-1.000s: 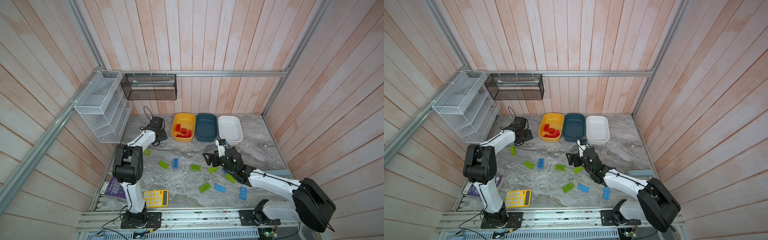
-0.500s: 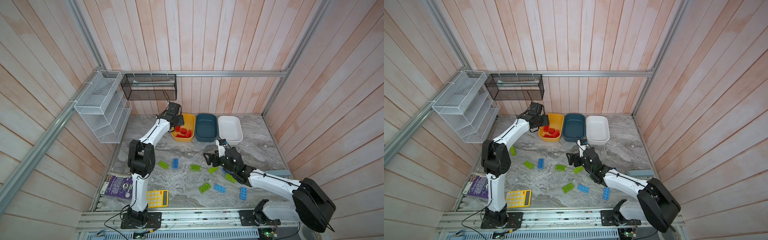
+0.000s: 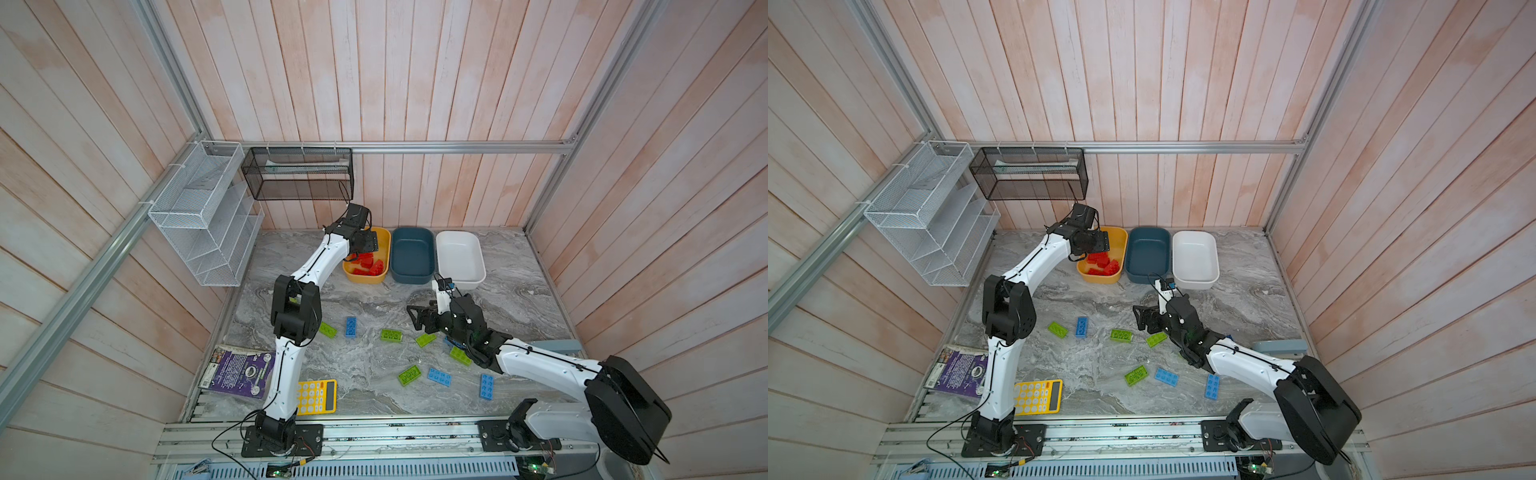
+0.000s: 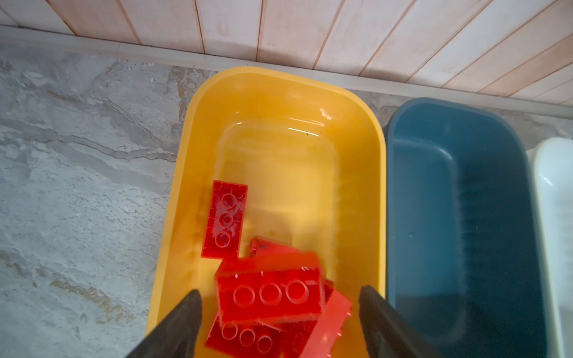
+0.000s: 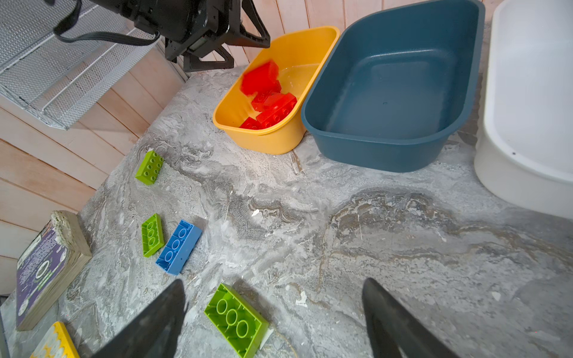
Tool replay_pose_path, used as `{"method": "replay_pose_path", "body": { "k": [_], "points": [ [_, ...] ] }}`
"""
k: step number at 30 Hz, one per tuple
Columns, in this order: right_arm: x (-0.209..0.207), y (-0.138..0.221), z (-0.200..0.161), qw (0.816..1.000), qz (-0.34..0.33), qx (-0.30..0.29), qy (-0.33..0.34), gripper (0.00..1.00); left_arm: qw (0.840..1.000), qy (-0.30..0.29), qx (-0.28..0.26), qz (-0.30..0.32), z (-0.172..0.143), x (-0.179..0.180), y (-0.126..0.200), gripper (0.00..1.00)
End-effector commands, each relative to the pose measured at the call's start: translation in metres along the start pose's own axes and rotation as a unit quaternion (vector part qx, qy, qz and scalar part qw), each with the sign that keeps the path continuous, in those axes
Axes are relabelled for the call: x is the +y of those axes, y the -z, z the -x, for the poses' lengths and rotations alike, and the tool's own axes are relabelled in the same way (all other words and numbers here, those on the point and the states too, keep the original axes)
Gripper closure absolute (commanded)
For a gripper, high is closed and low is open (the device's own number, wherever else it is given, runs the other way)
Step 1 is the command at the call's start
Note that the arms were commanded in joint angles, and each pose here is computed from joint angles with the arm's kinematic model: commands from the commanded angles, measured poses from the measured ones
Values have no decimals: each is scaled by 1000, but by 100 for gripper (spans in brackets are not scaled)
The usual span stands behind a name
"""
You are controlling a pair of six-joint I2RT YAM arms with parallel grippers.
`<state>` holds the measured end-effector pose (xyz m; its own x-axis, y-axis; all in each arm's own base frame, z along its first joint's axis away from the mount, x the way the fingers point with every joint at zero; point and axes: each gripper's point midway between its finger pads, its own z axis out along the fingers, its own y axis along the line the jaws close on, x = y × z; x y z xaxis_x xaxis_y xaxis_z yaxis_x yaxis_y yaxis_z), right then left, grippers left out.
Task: Sort the legos into containers by color
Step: Place the lego in the container, then pick up the lego from the center of the table.
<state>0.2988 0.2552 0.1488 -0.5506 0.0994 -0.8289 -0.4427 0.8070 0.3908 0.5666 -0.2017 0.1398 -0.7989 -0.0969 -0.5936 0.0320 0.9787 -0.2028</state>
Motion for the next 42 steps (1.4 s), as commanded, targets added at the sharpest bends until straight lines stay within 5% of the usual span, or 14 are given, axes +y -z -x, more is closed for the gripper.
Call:
{"method": "replay_pose_path", "body": {
  "k": [1,10,22,32,42],
  "points": [
    [3,1,0,1000,5,-3,4,10,1000,-11,-13,-11,12,-6,23,13],
    [25,-13,-7,997,28,62,30,9,996,-16,-75,-37,23,-10,108,10],
    [43,-34,-59,976,9,200,88,7,984,-21,-165,-66,-38,22,240,9],
    [48,-60,-123,956,-65,271,93,7,984,-22,-171,-36,-111,63,265,7],
    [37,-72,-145,944,-104,295,107,10,986,-28,-160,-26,-138,76,255,7]
  ]
}}
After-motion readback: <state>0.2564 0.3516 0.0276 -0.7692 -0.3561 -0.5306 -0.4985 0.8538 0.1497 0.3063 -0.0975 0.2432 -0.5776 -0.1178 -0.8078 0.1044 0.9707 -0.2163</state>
